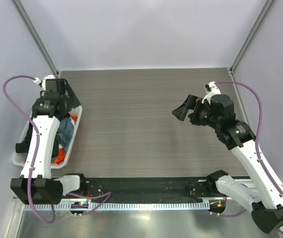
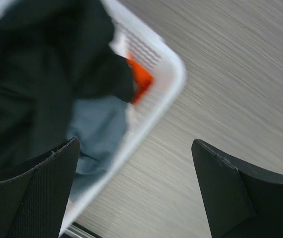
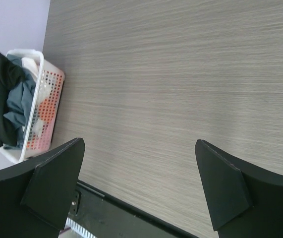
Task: Fold and stack the t-shirts
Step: Grab the tshirt from the pile
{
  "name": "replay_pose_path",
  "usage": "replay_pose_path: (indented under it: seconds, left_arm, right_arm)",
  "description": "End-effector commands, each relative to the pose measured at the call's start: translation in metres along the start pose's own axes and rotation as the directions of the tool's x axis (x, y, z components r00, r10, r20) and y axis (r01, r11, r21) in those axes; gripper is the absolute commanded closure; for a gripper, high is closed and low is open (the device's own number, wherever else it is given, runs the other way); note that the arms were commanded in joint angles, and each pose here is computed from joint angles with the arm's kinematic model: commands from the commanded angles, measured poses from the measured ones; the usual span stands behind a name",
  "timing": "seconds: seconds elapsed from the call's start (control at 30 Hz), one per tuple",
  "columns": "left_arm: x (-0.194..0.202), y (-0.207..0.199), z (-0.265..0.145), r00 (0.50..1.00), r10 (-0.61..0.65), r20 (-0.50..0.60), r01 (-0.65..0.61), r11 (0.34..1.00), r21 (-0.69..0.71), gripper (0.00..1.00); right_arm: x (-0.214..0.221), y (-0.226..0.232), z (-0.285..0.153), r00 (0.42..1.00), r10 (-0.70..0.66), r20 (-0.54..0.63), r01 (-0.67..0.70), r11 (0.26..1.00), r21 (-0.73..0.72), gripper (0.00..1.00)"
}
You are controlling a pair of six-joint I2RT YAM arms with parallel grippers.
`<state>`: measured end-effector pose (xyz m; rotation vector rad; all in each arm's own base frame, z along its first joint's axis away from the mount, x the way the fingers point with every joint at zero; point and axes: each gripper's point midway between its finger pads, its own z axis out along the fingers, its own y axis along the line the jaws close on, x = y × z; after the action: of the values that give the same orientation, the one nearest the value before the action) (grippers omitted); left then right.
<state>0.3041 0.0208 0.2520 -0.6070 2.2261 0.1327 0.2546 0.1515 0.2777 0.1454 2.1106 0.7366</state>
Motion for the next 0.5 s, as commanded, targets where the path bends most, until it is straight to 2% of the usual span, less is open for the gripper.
replay_pose_path:
  seconds: [0.0,0.17,0.23,0.3,0.47]
  left_arm:
    - [-0.048,0.059,0.003,0.988,-0.075,0.137,0.103,0.973,-0.207,0.06]
    - [-0.05,0.101,0.024,0.984,-0.127,0.126,0.164,0.92,-0.355,0.12]
    - [-0.048,0.135,0.026,0.963,-0.214,0.164,0.265,0.866,-0.425,0.13]
    - [-0.051,0.15,0.033,0.933,-0.299,0.203,0.356,0.849,-0.389,0.14]
    - [-0.03,0.163,0.059,0.928,-0.341,0.149,0.372,0.826,-0.424,0.15]
  right_arm:
    - [-0.001,0.018,-0.002,1.0,-0.015,0.012,0.017,0.994,-0.105,0.0]
    - [0.007,0.019,0.002,1.0,-0.019,-0.008,0.018,0.991,-0.134,0.0]
    - [0.012,0.019,0.005,1.0,-0.01,-0.027,0.006,0.99,-0.142,0.0]
    - [0.017,0.023,0.007,0.999,-0.003,-0.051,-0.005,0.986,-0.167,0.0]
    - [0.021,0.023,0.01,0.997,-0.029,-0.072,0.016,0.983,-0.184,0.0]
